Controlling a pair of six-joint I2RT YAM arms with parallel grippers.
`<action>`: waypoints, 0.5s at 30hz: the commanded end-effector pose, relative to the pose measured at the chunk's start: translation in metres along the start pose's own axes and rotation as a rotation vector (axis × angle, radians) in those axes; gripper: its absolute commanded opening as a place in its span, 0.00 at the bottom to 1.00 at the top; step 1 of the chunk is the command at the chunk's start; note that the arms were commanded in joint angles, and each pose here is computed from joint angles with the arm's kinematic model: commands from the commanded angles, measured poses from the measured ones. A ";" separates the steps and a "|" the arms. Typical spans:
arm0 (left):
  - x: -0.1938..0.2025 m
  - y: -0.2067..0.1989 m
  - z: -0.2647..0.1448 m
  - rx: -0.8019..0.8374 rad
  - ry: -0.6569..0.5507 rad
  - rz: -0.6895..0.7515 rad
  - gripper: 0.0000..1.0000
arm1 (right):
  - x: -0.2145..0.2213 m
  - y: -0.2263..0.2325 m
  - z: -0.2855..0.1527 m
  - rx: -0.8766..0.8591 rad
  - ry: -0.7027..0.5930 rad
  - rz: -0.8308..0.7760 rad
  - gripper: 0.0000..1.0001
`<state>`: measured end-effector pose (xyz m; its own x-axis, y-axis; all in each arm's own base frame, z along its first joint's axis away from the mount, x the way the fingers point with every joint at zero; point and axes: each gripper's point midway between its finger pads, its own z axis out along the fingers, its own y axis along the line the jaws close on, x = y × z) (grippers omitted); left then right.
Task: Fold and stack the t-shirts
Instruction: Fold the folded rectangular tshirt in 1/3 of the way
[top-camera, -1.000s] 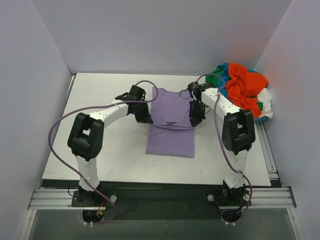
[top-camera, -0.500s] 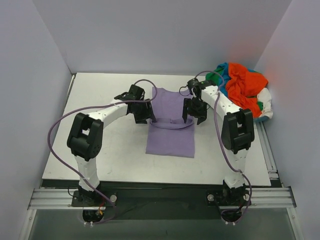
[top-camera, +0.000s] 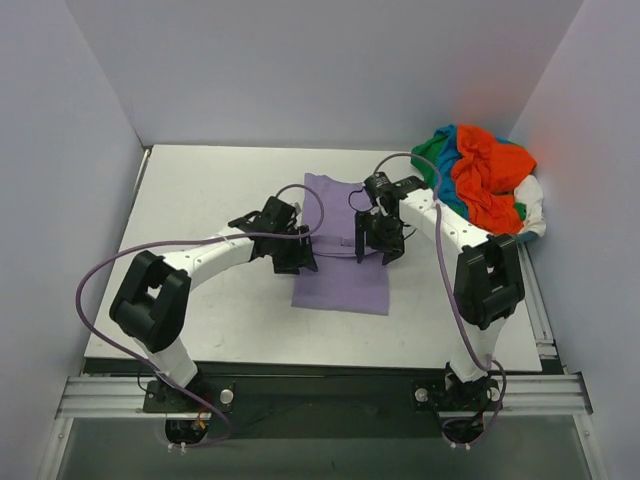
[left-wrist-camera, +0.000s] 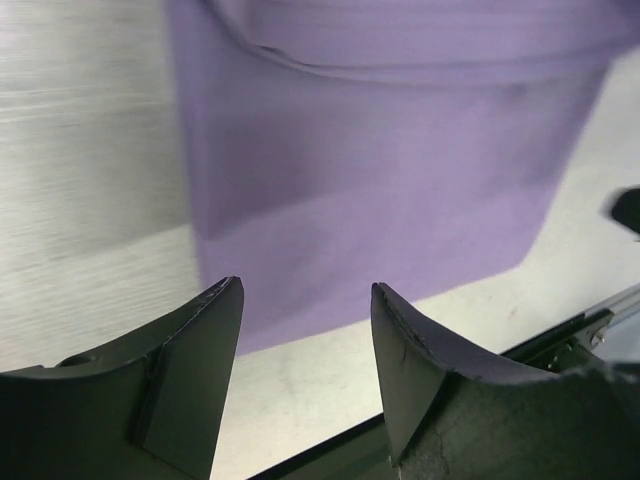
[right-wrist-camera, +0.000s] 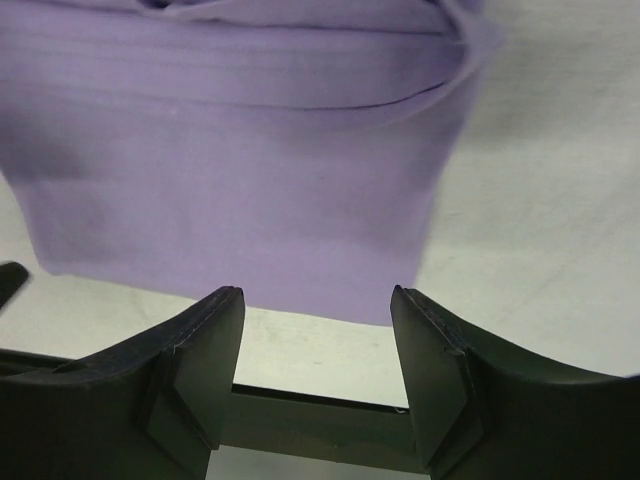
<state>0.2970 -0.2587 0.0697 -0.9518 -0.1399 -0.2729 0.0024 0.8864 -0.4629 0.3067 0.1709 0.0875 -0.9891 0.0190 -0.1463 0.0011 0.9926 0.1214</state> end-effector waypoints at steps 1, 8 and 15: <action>-0.003 -0.059 -0.014 0.159 -0.098 0.122 0.64 | 0.011 0.019 0.002 -0.044 0.014 -0.013 0.61; 0.026 -0.076 0.016 0.250 -0.063 0.188 0.63 | 0.008 0.037 0.024 -0.062 0.054 0.031 0.60; 0.054 -0.061 0.042 0.287 -0.038 0.204 0.63 | -0.004 0.043 0.045 -0.047 0.067 0.069 0.59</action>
<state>0.2534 -0.3192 0.0419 -0.9352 0.0032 -0.3540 0.2146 0.8003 -0.5598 0.3070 0.2134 0.0428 -0.9971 0.0470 -0.0606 0.0365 0.9858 0.1637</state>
